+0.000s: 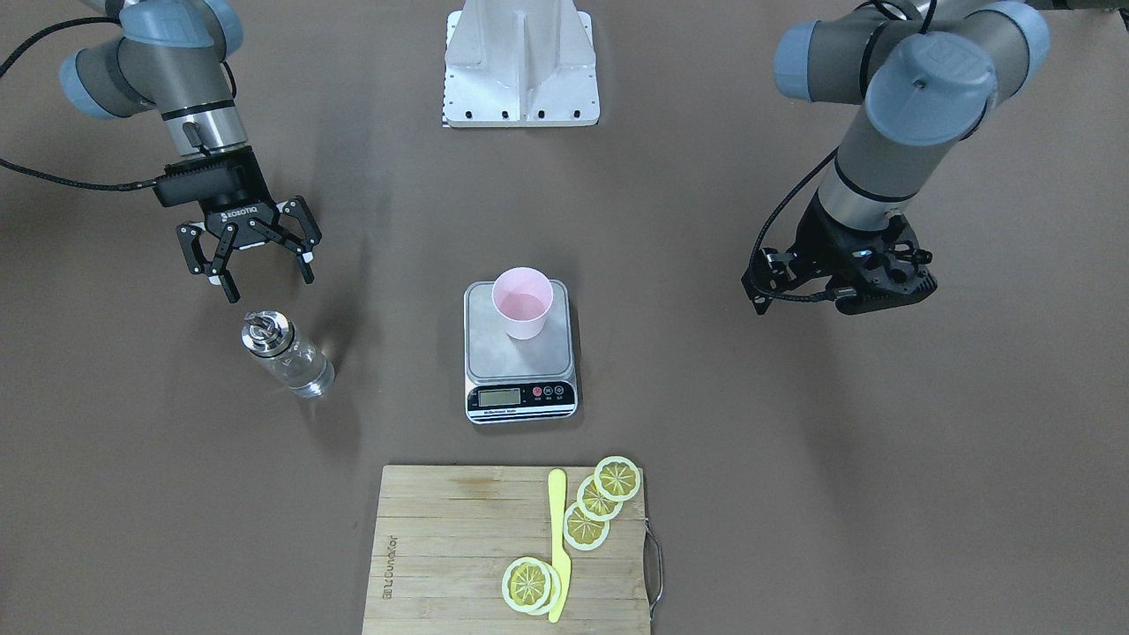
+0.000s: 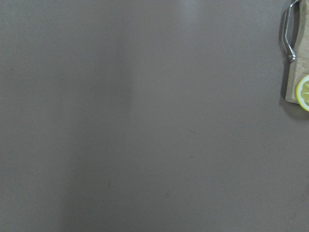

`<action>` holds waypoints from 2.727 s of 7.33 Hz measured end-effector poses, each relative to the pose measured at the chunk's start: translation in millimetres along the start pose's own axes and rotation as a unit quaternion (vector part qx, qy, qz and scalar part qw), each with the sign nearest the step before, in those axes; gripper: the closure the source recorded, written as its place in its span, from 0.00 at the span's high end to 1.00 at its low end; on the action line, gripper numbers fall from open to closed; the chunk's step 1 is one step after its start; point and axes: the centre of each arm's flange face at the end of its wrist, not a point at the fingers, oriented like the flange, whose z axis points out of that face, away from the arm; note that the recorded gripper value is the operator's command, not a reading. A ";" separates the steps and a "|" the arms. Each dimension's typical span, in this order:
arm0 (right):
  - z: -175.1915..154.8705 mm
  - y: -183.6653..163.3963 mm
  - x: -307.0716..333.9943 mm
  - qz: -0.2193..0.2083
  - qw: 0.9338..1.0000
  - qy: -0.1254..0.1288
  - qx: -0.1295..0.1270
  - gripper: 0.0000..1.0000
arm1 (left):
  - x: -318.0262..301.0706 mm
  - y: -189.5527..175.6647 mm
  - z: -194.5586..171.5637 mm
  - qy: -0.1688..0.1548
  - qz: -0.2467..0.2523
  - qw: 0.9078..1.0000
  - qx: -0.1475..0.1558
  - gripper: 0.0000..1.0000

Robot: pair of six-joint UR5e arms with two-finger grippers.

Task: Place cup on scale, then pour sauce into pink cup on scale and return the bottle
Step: 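Grasp the glass sauce bottle with the right gripper, then lift the bottle with the right gripper and carry it over the pink cup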

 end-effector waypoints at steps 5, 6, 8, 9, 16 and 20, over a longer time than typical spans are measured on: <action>51.3 12.5 -3.6 -0.061 0.996 0.019 0.059 1.00 | -0.8 -1.9 4.4 -0.007 -0.002 1.000 0.004 0.98; 55.7 8.4 -7.5 -0.065 0.996 0.021 0.065 1.00 | -1.4 -2.6 5.9 -0.009 -0.002 1.000 0.004 0.98; 69.0 -2.8 -11.9 -0.072 0.994 0.027 0.074 0.98 | -1.8 -3.7 8.1 -0.011 -0.003 1.000 0.004 0.98; 74.2 -6.5 -8.6 -0.072 0.994 0.032 0.076 0.94 | -1.7 -4.8 9.7 -0.012 -0.004 1.000 0.003 0.98; 82.2 -45.1 -41.9 -0.117 0.988 0.049 0.084 0.00 | -1.5 -9.1 8.4 -0.011 0.001 1.000 0.006 0.98; 59.9 -90.1 -123.2 -0.328 0.924 0.186 0.059 0.00 | -47.8 -36.4 -4.5 -0.024 0.033 0.999 0.019 0.98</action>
